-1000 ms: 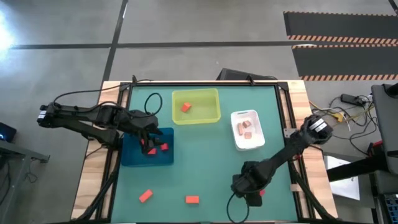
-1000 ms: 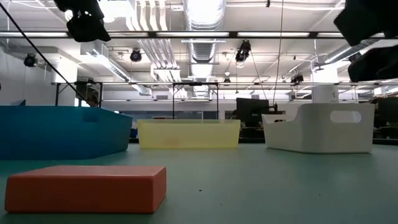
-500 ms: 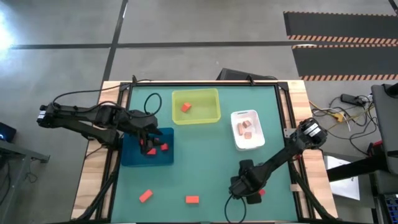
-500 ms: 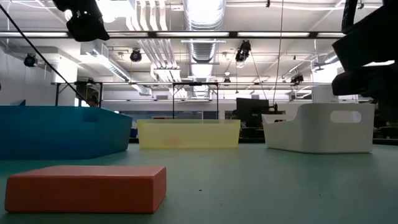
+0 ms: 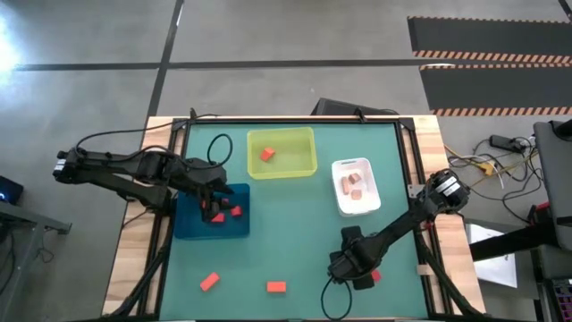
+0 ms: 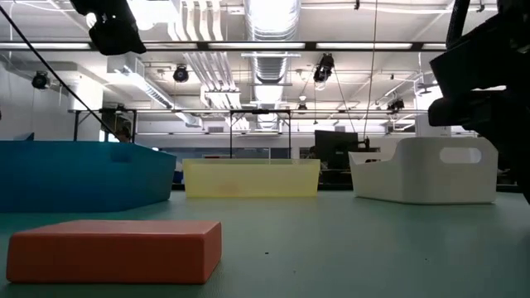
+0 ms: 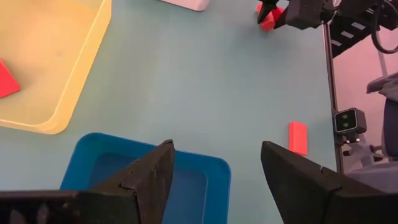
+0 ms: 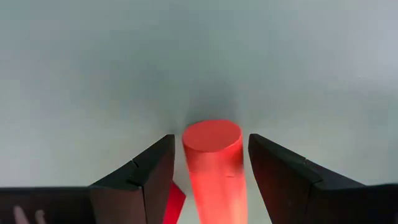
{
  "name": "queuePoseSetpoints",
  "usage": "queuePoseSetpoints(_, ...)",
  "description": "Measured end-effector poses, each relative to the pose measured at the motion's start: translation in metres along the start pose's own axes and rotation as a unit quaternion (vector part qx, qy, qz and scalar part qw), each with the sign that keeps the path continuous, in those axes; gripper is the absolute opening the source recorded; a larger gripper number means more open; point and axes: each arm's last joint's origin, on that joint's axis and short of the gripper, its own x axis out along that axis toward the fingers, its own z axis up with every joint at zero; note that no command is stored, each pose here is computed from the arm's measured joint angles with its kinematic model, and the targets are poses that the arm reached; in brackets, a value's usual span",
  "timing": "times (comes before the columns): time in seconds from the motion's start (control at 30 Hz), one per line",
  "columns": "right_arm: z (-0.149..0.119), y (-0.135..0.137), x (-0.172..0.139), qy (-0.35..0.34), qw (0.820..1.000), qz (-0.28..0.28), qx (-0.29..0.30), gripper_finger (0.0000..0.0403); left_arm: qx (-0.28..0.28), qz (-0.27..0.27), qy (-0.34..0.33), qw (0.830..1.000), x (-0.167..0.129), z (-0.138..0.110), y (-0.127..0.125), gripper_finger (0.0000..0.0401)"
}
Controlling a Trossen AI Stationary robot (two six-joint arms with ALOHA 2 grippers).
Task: Sort & place blocks by color
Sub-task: Put the orange block into the yellow bin
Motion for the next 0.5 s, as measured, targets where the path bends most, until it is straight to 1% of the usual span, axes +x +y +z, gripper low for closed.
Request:
queuePoseSetpoints(0.13,-0.0008,-0.0009,0.0016,0.002,1.0,-0.002,0.0,0.0183,0.0,0.0,0.0,1.0,0.0,0.0,0.0,0.0224)
queuePoseSetpoints(0.37,-0.0016,-0.0023,0.0034,0.004,1.0,-0.003,0.003,0.0125,0.0,0.0,0.0,1.0,0.0,0.0,0.0,0.0224)
queuePoseSetpoints(0.5,-0.001,-0.0039,0.0032,0.005,1.0,-0.001,0.012,0.012,0.01,0.0,0.0,1.0,0.0,0.0,0.0,0.0224)
